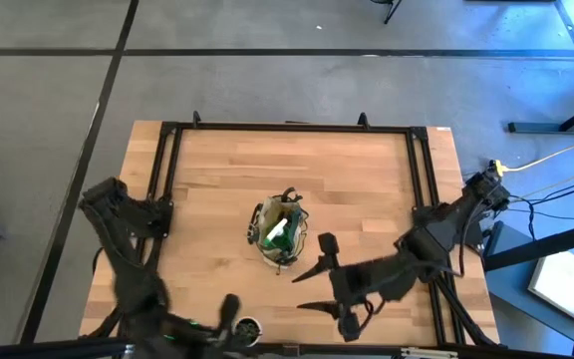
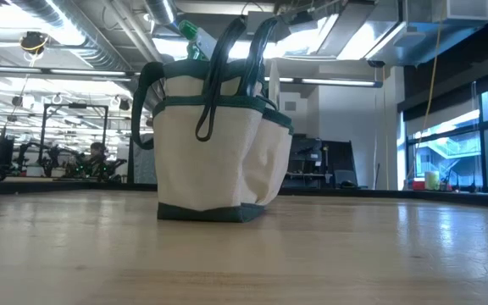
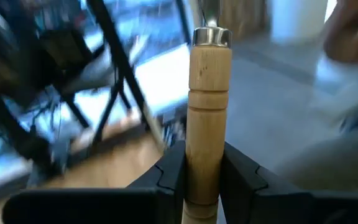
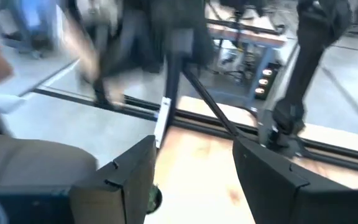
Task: Pick & Place Garden tools in Gardening bag
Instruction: Put the brown trowel into the side pocket of the green gardening bag
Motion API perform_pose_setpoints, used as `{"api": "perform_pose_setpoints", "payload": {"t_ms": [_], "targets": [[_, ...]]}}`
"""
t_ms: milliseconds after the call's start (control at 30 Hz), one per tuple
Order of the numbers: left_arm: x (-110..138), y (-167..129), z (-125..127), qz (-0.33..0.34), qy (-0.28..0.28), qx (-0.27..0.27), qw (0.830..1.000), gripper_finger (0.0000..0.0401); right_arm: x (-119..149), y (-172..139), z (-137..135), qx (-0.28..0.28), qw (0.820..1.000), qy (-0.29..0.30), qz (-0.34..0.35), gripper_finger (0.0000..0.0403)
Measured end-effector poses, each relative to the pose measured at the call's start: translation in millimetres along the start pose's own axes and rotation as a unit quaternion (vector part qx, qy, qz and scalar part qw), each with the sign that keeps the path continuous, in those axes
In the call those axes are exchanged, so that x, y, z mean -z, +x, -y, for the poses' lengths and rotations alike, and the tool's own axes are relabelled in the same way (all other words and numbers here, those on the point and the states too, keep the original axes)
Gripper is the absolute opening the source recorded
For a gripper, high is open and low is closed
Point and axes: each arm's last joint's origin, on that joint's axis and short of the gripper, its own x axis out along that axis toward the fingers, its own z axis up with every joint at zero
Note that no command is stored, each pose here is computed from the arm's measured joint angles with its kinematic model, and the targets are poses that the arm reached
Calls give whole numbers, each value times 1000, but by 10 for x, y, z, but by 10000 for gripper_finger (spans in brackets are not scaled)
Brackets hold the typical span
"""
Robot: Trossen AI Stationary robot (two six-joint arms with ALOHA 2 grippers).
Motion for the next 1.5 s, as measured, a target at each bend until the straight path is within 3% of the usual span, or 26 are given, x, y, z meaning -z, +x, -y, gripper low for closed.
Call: {"api": "perform_pose_setpoints", "payload": {"t_ms": [100, 200, 433, 633, 833, 1267, 1500], "targets": [[-282, -387, -94, 68, -4, 10, 998, 61, 95, 0, -102, 34, 999, -10, -4, 215], [-448, -660, -212, 107, -1, 6, 994, 61, 153, 5, -172, 32, 999, -13, -3, 215], [-458, -566, -491, 111, -9, 33, 993, 61, 258, 81, -251, 24, 999, -32, 26, 215], [-141, -193, -675, 88, -54, 45, 994, 61, 401, 180, -289, 25, 997, -55, 55, 215], [193, 30, -644, 128, -67, 66, 987, 61, 511, 220, -302, 25, 997, -56, 54, 215], [817, -27, -744, 228, -113, 93, 963, 61, 486, 222, -313, 3, 996, -46, 73, 215], [1178, -32, -882, 281, -138, 169, 935, 61, 492, 443, -266, -2, 992, -36, 122, 215]]}}
